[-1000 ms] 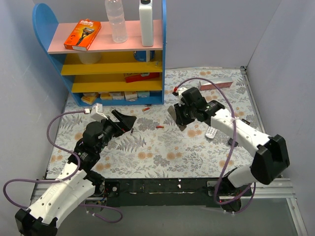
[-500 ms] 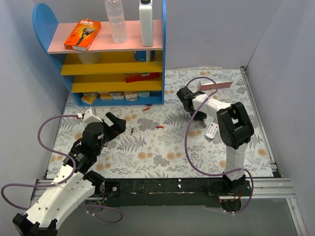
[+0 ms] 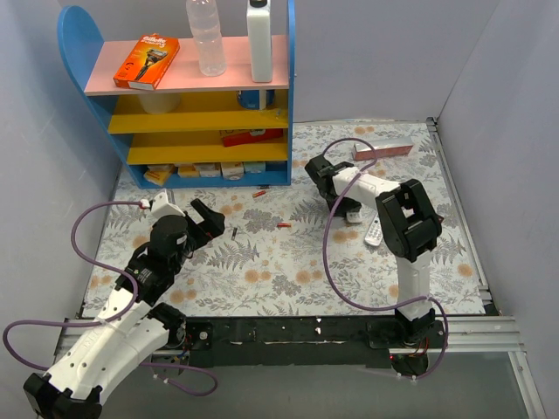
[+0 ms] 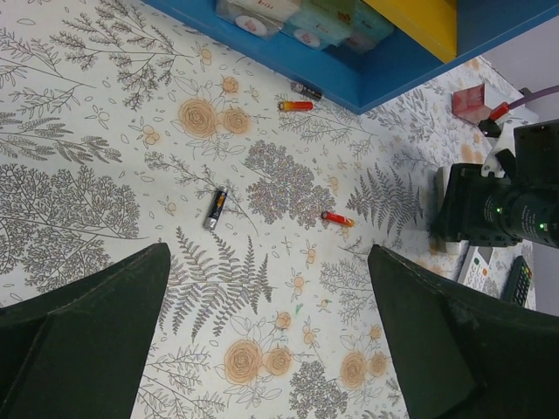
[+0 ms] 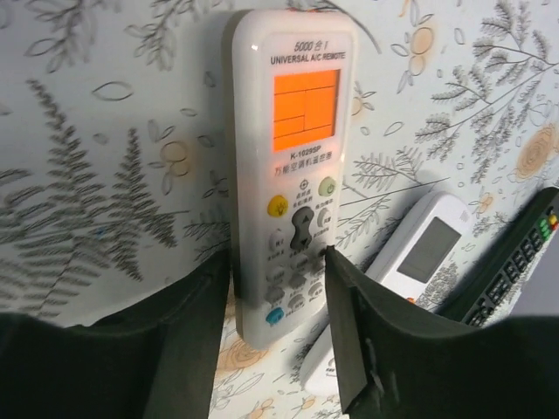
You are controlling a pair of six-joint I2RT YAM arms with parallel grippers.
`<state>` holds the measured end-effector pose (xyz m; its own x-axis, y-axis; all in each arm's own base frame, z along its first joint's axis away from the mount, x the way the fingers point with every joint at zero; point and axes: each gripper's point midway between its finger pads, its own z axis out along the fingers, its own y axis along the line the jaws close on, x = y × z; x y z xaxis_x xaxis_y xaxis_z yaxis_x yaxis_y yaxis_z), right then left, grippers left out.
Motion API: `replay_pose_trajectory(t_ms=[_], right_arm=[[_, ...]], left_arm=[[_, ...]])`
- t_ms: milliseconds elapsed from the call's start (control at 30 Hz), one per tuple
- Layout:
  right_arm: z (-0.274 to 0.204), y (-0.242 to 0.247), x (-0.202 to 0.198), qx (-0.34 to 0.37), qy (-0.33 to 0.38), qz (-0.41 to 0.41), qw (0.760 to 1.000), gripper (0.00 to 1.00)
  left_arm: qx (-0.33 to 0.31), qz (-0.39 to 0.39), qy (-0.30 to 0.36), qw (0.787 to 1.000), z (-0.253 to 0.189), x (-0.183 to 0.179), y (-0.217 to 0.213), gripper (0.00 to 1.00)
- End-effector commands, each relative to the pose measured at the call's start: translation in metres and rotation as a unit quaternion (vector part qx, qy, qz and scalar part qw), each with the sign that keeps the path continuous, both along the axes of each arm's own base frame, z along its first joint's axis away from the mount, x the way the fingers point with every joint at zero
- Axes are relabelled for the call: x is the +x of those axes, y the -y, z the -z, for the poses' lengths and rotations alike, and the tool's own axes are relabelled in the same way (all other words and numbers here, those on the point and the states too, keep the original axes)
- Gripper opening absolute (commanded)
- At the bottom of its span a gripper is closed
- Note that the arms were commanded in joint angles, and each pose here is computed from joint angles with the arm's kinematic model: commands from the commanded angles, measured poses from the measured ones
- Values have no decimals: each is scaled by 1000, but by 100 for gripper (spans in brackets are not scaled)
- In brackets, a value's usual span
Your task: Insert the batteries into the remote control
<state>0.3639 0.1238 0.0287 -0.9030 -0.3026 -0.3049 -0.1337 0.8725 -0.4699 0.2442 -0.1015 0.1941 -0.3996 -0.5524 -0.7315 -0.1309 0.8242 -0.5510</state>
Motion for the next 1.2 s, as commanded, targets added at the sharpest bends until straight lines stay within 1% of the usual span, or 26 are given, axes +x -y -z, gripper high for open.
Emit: replay_pose_trajectory(t_ms=[0,67,100,133,167,233,300,333,367,433,467,500,600,633,667,733,767,833,867,933,967,1000,1033,1100,1133,1167], right_arm=[[-4,-38,-7,93,-9,-17,995,61],[-19,-48,-5,126,6,-26,992,66],[-26,-54,-1,142,19,-34,989,73],[-34,-57,0,155,29,-40,987,77],[-52,-61,2,175,47,-50,982,79],[-72,-61,8,200,76,-51,975,86],[-105,-58,12,234,117,-52,964,87],[-114,-48,17,242,136,-41,960,87],[-138,-41,18,260,169,-36,950,87],[-155,-16,20,272,203,-11,941,88],[-181,-8,18,288,239,-9,927,89],[-191,3,17,291,256,-2,922,92],[-229,45,6,279,324,26,904,93],[-238,59,3,266,341,34,901,93],[-258,74,-7,251,373,46,892,93],[-274,91,-19,226,396,55,888,93],[-291,102,-29,213,421,64,880,93],[-305,113,-40,202,443,74,870,95],[-320,120,-52,196,466,73,860,95],[-335,125,-61,196,496,70,843,96],[-350,131,-73,198,520,67,828,96],[-354,133,-78,198,531,64,822,96],[-374,136,-90,207,566,58,796,96],[-387,140,-101,207,593,48,777,97],[-402,142,-111,213,622,41,752,97],[-408,144,-116,212,633,35,744,97]], left_arm=[[-10,-9,26,1000,-17,5,-1,98],[-15,-14,31,999,-19,6,-2,98],[-14,-17,34,999,-21,7,-3,98],[-14,-19,38,999,-23,8,-4,98],[-10,-19,41,999,-24,8,-5,98],[-3,-21,43,999,-27,10,-6,98],[2,-23,42,999,-28,12,-6,98],[1,-25,45,999,-34,13,-6,98],[1,-27,47,999,-37,14,-7,98],[4,-45,52,998,-43,16,-13,98],[3,-51,61,997,-53,17,-15,98],[5,-61,69,996,-62,18,-19,98],[24,-99,101,990,-93,18,-38,98],[38,-104,111,988,-101,18,-43,98],[45,-116,126,984,-113,17,-50,98],[48,-125,162,978,-142,14,-57,98],[59,-130,174,974,-151,12,-62,98],[59,-156,209,963,-177,5,-76,98],[71,-163,220,959,-185,2,-82,98],[62,-179,254,948,-211,-7,-92,98],[76,-179,265,944,-218,-10,-96,98],[73,-178,280,941,-228,-15,-98,98],[66,-180,300,935,-242,-20,-100,98],[71,-179,319,928,-255,-25,-103,98],[63,-180,334,923,-267,-30,-105,98],[61,-181,340,921,-272,-33,-107,98]])
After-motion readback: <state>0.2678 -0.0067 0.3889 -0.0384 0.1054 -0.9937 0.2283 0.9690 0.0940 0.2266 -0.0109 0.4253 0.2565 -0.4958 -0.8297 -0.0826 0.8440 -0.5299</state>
